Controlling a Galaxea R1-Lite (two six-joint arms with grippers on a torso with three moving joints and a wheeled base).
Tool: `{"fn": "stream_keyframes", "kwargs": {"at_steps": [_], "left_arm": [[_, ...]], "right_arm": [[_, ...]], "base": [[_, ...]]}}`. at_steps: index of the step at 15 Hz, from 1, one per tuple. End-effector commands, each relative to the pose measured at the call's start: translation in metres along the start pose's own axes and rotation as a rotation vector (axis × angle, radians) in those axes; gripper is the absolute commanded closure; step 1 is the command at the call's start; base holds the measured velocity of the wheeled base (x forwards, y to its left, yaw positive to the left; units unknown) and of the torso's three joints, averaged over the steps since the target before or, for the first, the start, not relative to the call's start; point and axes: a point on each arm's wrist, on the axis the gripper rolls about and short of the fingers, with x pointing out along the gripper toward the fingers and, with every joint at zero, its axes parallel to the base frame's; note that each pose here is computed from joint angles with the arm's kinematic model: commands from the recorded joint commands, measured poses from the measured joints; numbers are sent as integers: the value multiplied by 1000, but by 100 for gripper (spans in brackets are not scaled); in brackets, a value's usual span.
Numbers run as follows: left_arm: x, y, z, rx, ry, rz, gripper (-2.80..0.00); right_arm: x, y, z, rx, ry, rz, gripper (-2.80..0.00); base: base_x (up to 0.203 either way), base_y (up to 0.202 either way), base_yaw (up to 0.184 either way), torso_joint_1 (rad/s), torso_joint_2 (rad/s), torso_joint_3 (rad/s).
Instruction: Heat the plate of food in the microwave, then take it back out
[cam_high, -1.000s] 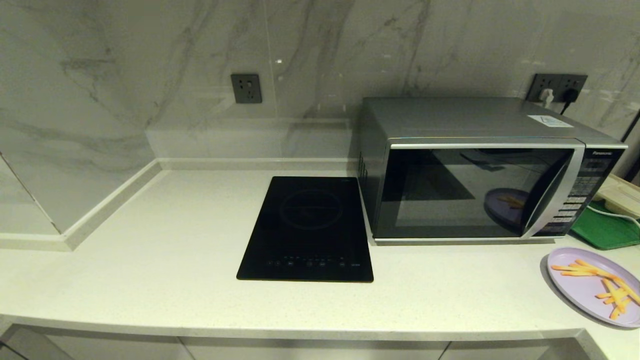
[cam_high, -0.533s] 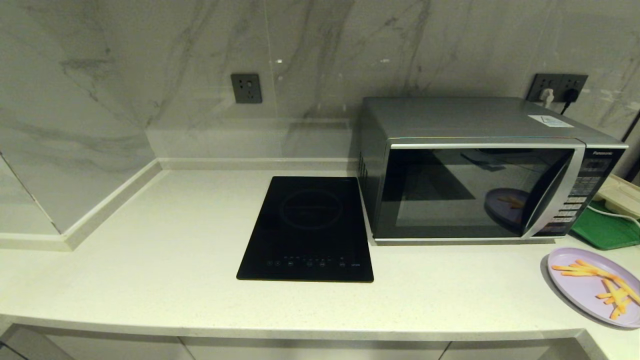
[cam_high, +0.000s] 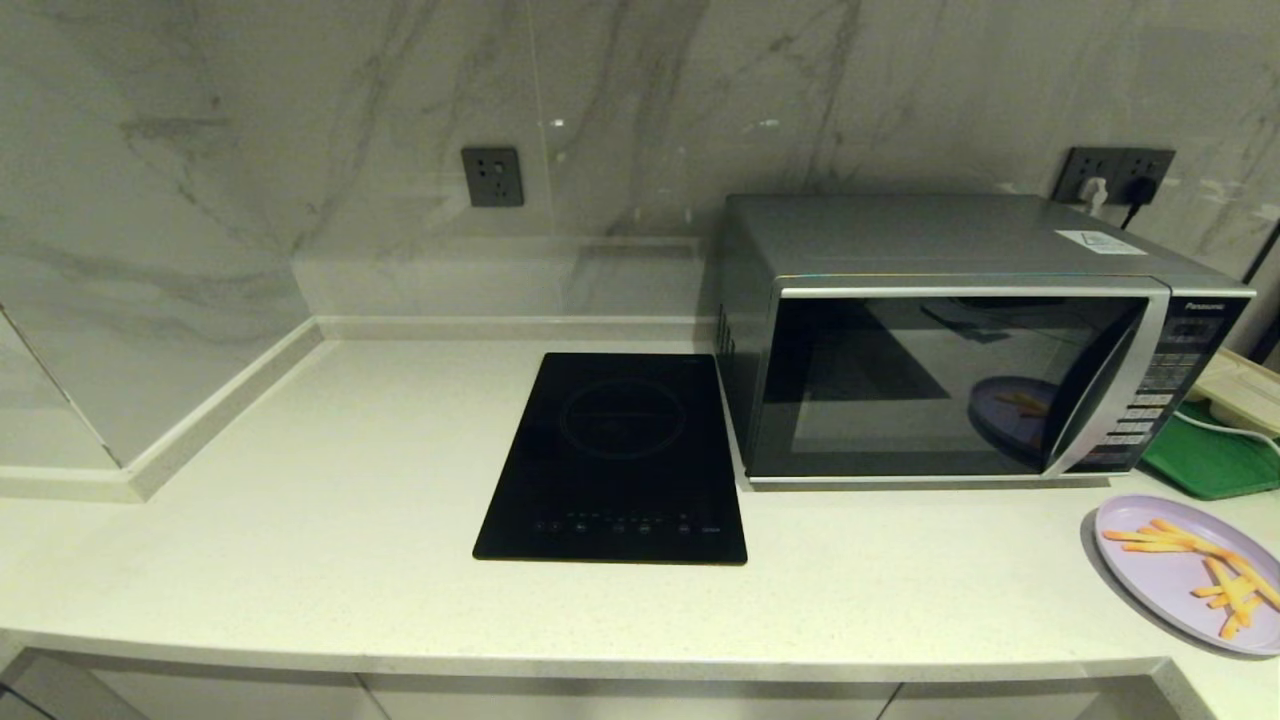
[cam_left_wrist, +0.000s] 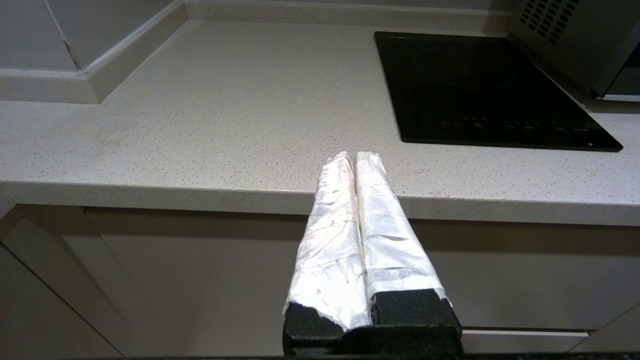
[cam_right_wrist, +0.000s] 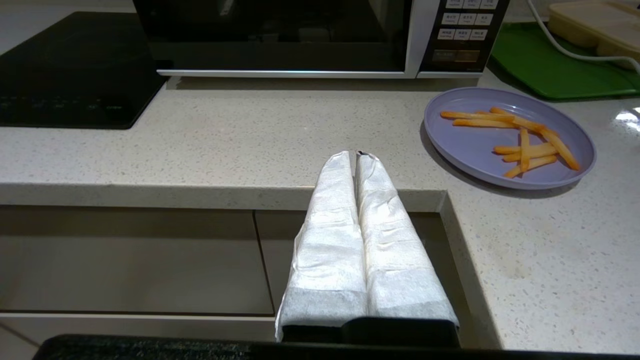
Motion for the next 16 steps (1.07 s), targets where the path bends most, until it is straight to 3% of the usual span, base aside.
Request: {"fn": "stream_keyframes", "kwargs": {"at_steps": [1, 16], "left_arm": [[0, 0, 0, 0, 0, 0, 0], [0, 0, 0, 0, 0, 0, 0]], "right_arm": [[0, 0, 0, 21, 0, -2, 0], [0, 0, 0, 52, 1, -11, 0]], "base": [[0, 0, 0, 0, 0, 0], [0, 0, 0, 0, 0, 0]]}}
